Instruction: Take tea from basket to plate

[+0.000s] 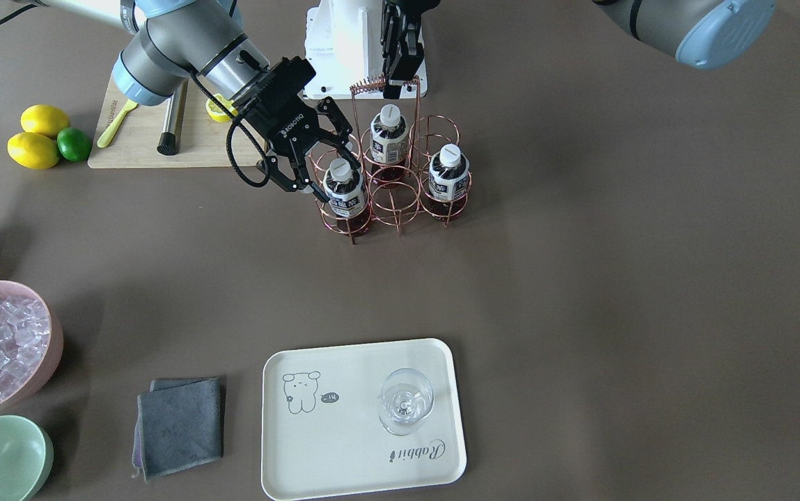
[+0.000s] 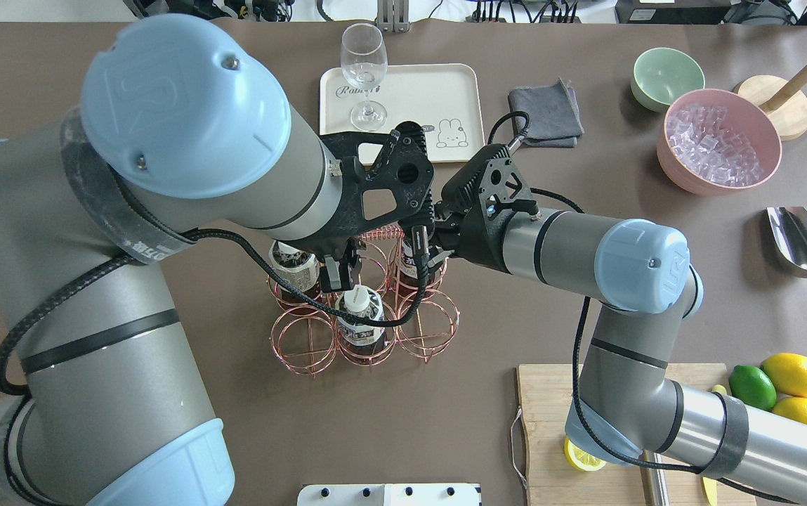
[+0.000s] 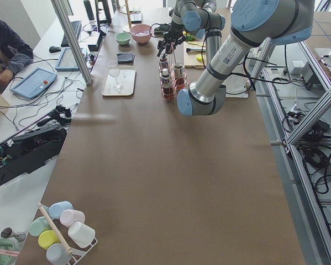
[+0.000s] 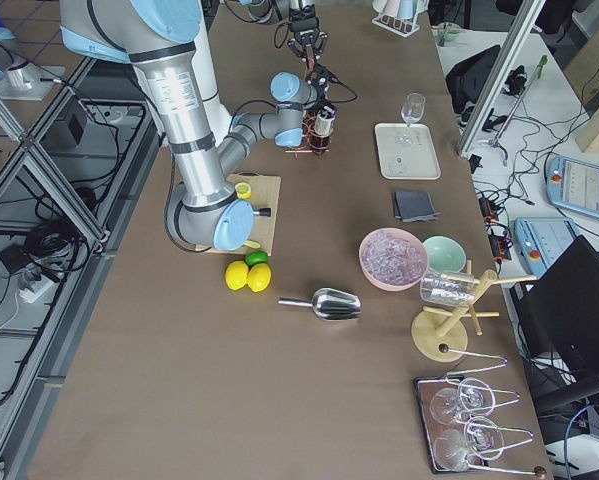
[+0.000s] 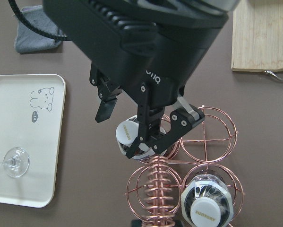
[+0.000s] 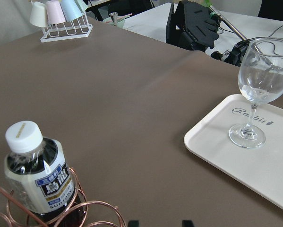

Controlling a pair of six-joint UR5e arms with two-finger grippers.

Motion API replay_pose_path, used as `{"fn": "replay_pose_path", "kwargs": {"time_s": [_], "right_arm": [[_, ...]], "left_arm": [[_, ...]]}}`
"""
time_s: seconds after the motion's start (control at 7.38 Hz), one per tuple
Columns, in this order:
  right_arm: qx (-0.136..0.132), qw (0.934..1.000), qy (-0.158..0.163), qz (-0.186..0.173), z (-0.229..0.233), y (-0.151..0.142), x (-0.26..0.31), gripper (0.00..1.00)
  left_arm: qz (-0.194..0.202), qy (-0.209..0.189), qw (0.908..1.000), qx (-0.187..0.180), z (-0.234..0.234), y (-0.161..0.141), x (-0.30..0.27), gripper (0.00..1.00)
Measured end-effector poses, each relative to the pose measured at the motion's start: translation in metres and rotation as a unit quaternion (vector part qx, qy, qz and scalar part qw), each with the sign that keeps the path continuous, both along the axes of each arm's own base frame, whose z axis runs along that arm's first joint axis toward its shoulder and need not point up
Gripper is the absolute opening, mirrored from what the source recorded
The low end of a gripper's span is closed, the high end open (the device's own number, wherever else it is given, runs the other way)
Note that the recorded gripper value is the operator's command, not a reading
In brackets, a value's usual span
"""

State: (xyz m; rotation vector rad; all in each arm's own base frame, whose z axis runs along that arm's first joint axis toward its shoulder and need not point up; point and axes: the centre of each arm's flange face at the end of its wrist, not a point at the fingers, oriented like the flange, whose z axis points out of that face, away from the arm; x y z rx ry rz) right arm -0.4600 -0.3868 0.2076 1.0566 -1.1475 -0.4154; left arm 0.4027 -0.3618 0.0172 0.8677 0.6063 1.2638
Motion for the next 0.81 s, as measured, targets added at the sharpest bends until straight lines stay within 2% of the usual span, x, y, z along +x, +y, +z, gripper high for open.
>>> {"fn": "replay_pose_path", "kwargs": {"time_s": [0.41,0.81], "right_arm": [[-0.022,0.9996,-0.018,-0.005,-0.012,0.003,0.012,0.00],[-0.036,0.9991,-0.022,-0.007,-0.043,-0.009,0.058,0.00]], "left_arm": [[0.001,0.000,1.0000,0.000,0.000,0.001,0.001,0.00],[0.001,0.000,1.0000,0.000,0.000,0.001,0.000,0.00]]}}
